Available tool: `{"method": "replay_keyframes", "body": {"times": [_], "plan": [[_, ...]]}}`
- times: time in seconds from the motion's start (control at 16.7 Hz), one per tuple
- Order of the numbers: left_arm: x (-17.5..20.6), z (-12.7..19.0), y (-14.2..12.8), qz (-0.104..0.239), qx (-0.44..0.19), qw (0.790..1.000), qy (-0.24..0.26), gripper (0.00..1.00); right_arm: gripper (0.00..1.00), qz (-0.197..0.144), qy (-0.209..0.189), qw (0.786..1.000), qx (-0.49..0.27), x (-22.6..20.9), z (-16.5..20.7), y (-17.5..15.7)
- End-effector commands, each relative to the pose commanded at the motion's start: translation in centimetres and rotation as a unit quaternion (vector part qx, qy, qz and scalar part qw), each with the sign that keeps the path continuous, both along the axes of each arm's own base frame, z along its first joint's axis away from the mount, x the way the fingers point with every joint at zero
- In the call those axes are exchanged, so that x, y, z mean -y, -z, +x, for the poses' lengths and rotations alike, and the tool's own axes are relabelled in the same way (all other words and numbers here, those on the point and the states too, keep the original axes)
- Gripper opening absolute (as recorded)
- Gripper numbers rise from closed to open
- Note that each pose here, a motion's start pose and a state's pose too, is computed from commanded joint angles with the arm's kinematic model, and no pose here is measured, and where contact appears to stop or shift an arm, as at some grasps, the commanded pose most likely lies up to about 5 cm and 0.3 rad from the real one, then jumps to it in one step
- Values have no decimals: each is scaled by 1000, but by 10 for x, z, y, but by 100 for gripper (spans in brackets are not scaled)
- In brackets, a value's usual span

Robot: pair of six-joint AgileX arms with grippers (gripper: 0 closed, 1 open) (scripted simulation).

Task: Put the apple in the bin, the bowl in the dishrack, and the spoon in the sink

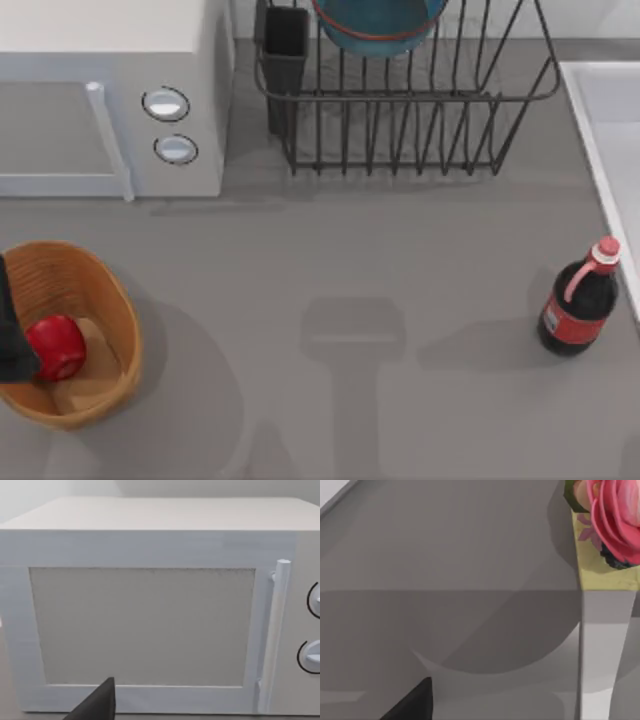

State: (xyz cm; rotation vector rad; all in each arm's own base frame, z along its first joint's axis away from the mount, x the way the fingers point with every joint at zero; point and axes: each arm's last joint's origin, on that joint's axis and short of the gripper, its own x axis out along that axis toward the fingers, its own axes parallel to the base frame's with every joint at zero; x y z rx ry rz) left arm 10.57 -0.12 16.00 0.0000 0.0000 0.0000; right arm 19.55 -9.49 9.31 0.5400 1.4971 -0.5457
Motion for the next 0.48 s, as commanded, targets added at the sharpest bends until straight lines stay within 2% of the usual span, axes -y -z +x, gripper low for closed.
{"method": "replay_keyframes", "body": {"times": [0.06, 0.12, 0.48], "plan": [[0, 0, 0, 0, 0, 1000, 0, 100, 2, 0, 0, 1000, 0, 0, 0, 0], [0, 0, 0, 0, 0, 1000, 0, 100, 0, 0, 0, 1000, 0, 0, 0, 0], [0, 0, 0, 0, 0, 1000, 0, 100, 0, 0, 0, 1000, 0, 0, 0, 0]]}}
